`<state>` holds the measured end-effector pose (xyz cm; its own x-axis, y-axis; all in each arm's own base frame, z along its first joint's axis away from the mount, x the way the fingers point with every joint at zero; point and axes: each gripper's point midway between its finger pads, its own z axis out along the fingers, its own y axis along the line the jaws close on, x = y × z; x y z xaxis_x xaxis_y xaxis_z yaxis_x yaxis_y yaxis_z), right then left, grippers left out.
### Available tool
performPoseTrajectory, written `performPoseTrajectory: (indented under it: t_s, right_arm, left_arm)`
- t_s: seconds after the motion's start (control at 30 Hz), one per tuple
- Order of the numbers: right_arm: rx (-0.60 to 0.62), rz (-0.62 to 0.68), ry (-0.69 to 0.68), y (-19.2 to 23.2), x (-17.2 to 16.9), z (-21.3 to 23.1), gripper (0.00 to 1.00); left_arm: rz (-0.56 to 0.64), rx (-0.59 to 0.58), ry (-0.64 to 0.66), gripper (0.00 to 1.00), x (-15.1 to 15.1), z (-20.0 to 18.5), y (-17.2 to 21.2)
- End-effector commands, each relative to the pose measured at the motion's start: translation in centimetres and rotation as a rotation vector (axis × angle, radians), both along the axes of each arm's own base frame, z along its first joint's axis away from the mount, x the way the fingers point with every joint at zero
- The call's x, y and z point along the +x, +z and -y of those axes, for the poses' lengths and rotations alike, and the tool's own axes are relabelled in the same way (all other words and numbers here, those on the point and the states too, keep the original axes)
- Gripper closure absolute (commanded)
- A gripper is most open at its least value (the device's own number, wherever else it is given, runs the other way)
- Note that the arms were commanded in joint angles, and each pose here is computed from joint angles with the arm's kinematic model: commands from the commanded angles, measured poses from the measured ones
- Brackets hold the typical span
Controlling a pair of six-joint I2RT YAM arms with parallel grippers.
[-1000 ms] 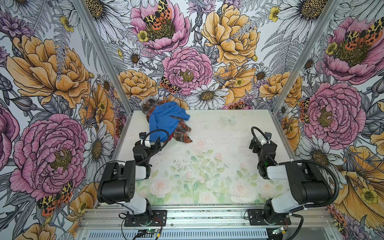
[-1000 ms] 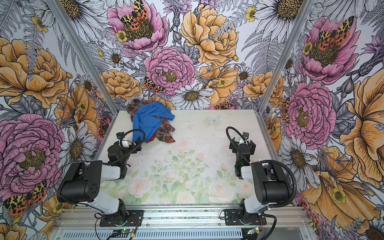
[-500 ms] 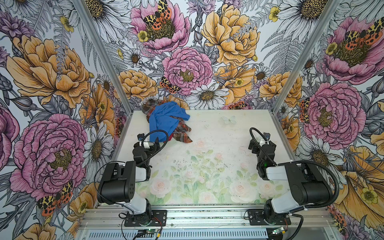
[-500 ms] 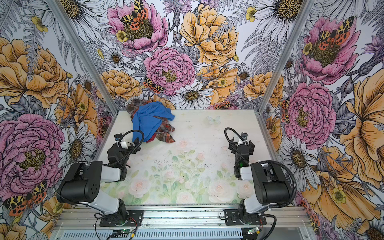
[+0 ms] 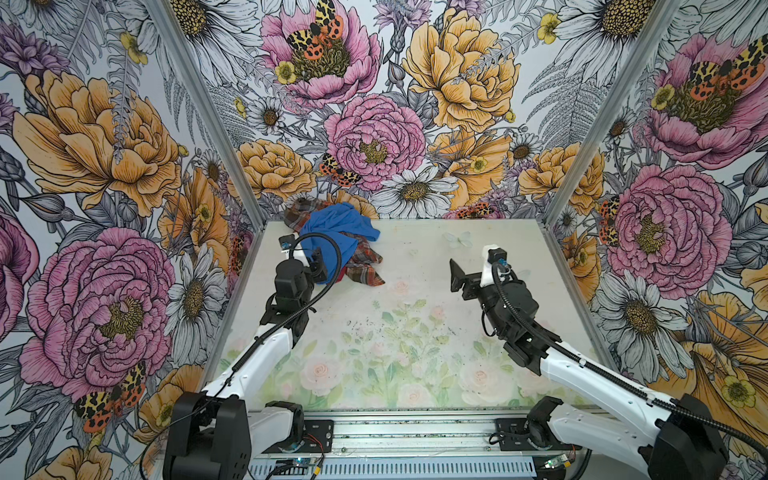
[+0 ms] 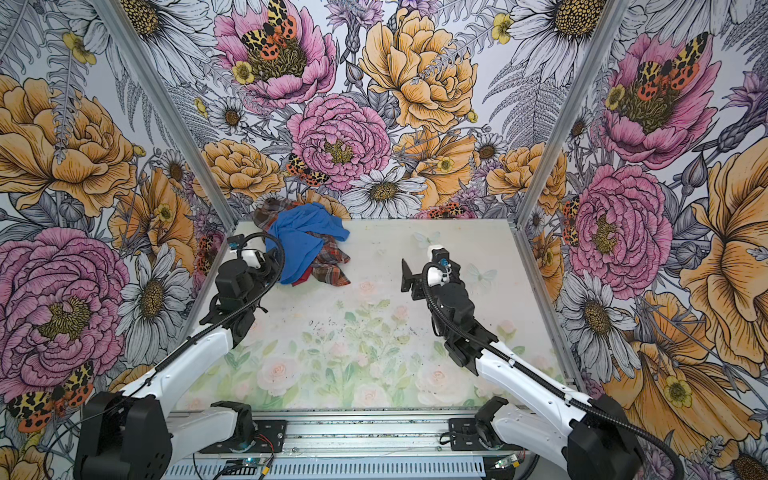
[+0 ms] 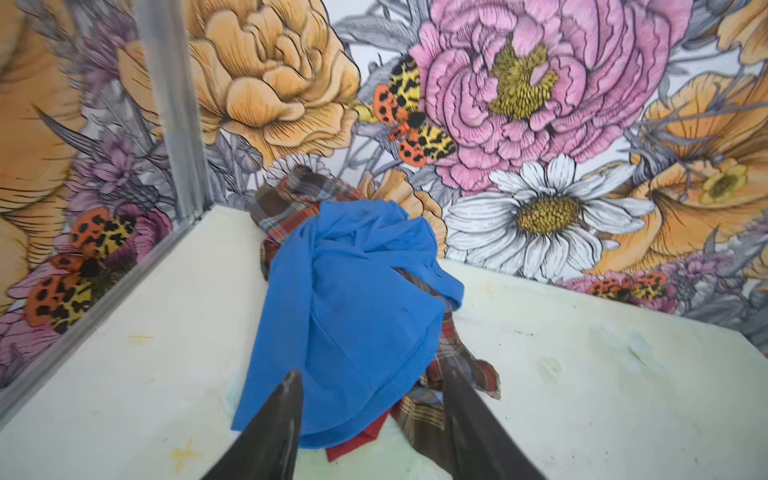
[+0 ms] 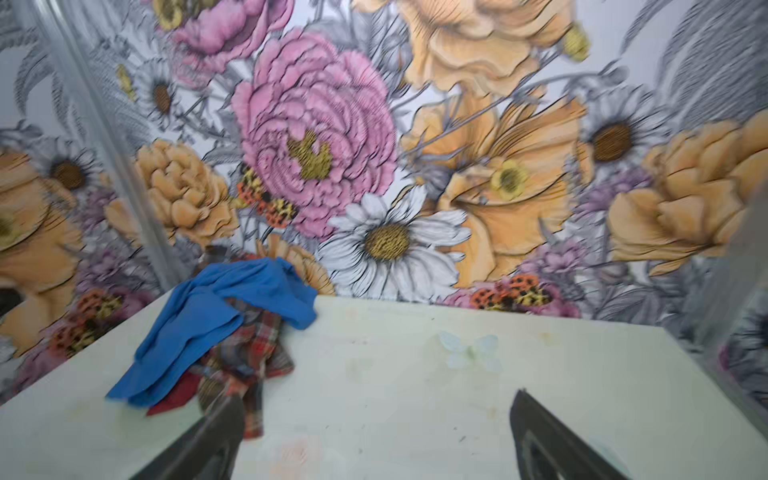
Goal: Pick out a specific cloth from the pile
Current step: 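Reach the left gripper under the blue shirt while the right arm advances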
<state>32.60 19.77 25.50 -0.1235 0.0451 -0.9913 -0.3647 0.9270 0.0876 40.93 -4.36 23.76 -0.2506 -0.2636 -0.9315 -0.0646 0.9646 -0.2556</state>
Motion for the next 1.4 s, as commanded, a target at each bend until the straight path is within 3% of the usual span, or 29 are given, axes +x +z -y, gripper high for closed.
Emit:
performPoseTrajectory:
  t_s: [0.0,0.03,0.1,0.27,0.5,0.83,0.9,1.37]
  right_arm:
    - [0.029,-0.165,0.363,-5.4,-3.8,-7.1,0.00]
    - [0.011,-0.150,0.443,-5.1,-4.8,-8.7,0.01]
    - [-0.029,-0.125,0.457,-5.5,-5.7,-9.8,0.01]
    - [-0.037,-0.109,0.454,-5.8,-5.7,-10.0,0.01]
    - [-0.065,-0.095,0.433,-5.9,-5.3,-9.8,0.00]
    - [-0.089,-0.106,0.405,-6.7,-4.2,-9.3,0.00]
    - [-0.088,-0.107,0.407,-6.7,-4.1,-9.2,0.01]
    - [-0.077,-0.103,0.361,-6.5,-3.4,-7.6,0.01]
  left_arm:
    - [-0.435,-0.076,-0.089,0.59,-2.0,2.8,-9.9]
    - [-0.469,-0.088,-0.091,0.61,-2.0,3.1,-11.1]
    - [-0.499,-0.077,-0.061,0.65,-1.8,3.1,-12.6]
    - [-0.535,-0.029,-0.002,0.70,-0.6,3.1,-14.9]
    - [-0.565,-0.063,0.038,0.70,1.5,4.0,-17.8]
    - [-0.469,-0.056,0.169,0.68,4.5,3.8,-17.7]
    - [-0.499,-0.050,0.180,0.68,4.9,3.9,-19.4]
    - [-0.512,0.003,0.282,0.67,6.6,2.7,-20.4]
